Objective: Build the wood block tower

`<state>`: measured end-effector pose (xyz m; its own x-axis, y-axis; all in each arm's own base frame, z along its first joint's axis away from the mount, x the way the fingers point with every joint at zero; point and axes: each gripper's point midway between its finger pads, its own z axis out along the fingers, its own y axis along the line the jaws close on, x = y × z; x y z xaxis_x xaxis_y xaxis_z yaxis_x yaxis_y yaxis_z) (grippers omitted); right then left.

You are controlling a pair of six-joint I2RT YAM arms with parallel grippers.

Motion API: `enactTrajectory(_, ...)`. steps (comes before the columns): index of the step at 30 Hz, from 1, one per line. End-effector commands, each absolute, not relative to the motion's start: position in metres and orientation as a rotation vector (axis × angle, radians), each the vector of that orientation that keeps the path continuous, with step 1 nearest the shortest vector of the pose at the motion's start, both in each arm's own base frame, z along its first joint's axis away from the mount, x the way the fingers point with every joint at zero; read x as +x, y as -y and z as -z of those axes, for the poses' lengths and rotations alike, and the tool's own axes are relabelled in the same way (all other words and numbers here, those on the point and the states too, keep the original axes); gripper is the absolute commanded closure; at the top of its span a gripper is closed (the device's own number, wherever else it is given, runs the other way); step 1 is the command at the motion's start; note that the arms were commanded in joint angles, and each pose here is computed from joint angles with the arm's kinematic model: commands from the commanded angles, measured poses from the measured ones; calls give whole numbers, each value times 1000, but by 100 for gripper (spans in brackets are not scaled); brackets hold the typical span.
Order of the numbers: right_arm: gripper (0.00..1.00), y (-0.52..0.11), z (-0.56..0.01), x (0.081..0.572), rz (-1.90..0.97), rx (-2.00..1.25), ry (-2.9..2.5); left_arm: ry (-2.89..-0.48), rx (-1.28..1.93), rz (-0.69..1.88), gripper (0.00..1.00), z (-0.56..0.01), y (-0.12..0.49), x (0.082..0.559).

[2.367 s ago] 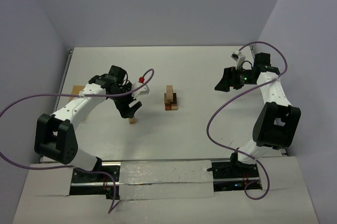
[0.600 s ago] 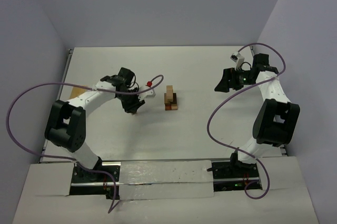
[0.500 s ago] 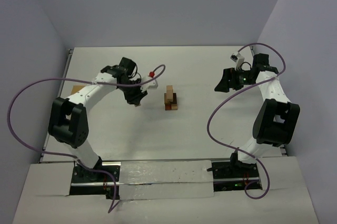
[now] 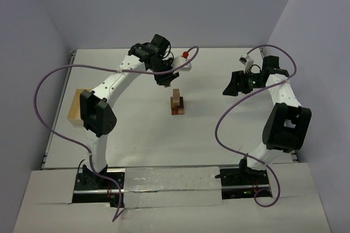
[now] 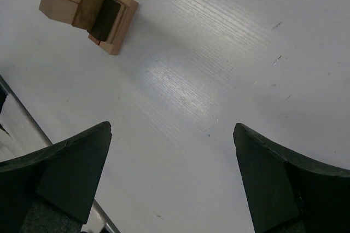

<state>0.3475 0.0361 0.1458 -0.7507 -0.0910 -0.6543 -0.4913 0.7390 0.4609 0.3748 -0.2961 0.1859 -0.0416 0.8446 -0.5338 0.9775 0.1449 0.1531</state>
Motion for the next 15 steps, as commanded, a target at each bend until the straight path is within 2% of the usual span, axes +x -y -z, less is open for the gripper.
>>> enactTrajectory(1, 0, -39, -153, 350, -858, -462, -2293, -1944, 1744, 355, 71, -193, 307, 374)
enactTrajectory(15, 0, -40, -152, 350, -868, -465, -2292, -1899, 1908, 407, 67, -178, 324, 348)
